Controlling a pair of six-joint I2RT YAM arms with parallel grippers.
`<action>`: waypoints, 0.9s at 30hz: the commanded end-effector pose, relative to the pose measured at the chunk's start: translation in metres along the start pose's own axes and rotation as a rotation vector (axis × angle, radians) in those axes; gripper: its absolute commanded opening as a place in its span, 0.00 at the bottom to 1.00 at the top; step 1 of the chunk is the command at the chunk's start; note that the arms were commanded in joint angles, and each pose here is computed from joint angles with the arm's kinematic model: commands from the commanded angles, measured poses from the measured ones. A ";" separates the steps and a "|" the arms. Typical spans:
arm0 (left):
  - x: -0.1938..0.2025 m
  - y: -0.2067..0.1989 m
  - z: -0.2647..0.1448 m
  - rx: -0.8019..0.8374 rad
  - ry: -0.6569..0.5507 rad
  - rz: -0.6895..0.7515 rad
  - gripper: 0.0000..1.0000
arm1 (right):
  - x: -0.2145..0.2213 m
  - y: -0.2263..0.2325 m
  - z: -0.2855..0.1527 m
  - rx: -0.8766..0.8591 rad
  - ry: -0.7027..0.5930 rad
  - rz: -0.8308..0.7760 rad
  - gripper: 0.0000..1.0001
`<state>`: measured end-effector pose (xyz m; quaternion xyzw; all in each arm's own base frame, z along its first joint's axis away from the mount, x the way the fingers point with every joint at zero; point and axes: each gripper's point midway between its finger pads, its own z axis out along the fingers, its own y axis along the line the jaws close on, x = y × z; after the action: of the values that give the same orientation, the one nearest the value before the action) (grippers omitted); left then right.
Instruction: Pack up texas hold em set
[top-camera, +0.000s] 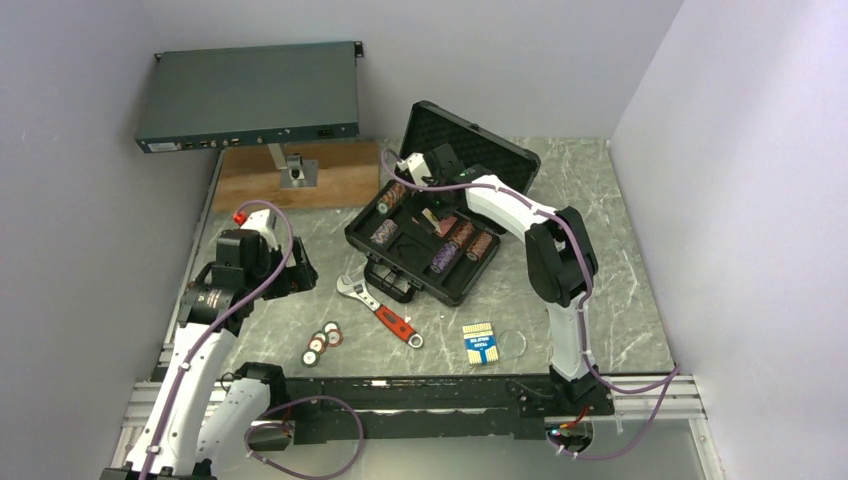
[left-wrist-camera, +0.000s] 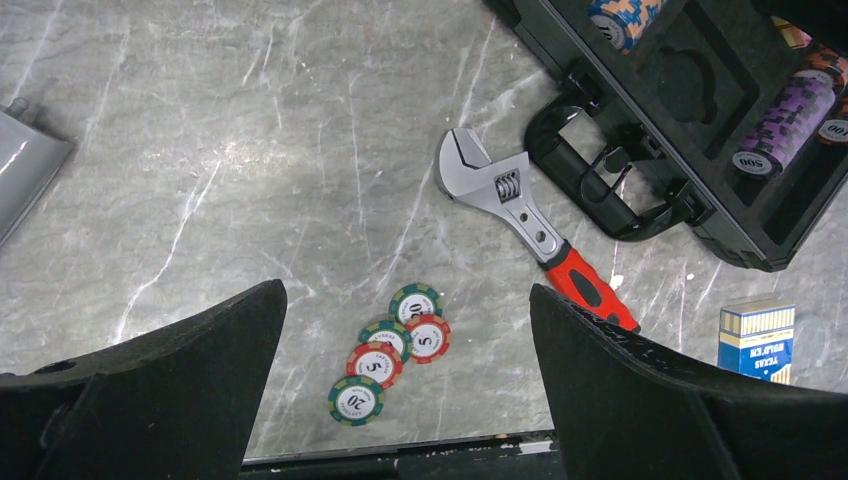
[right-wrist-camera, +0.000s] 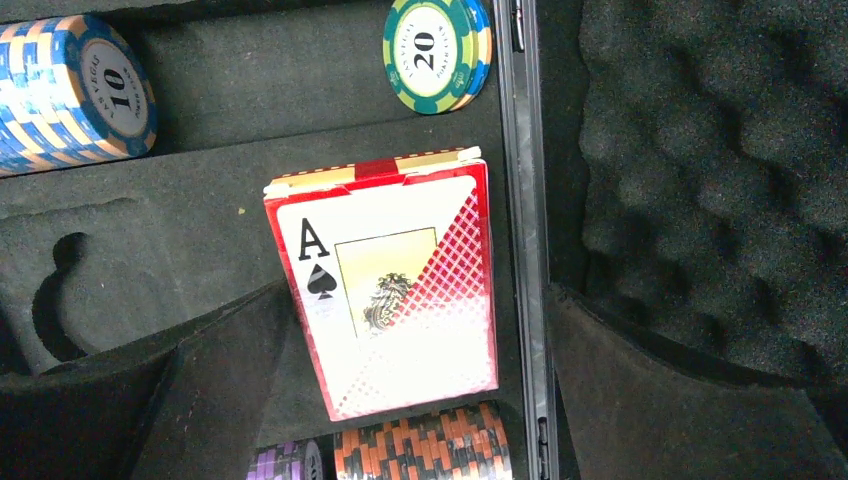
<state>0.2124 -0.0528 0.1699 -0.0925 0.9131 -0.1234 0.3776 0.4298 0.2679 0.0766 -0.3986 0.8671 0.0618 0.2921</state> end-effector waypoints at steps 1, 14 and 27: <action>-0.009 -0.003 -0.003 0.010 -0.026 0.008 0.99 | 0.032 0.019 -0.013 -0.047 0.132 0.009 1.00; -0.009 -0.004 -0.002 0.009 -0.022 0.008 0.99 | -0.051 0.013 -0.060 -0.034 -0.111 0.174 1.00; -0.008 -0.002 -0.001 0.001 -0.018 0.004 0.99 | -0.117 0.017 -0.057 -0.097 -0.291 0.469 0.55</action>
<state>0.2125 -0.0528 0.1672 -0.0932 0.9158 -0.1220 0.3712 0.4371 0.3156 0.1607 -0.2397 0.8932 0.1750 0.3379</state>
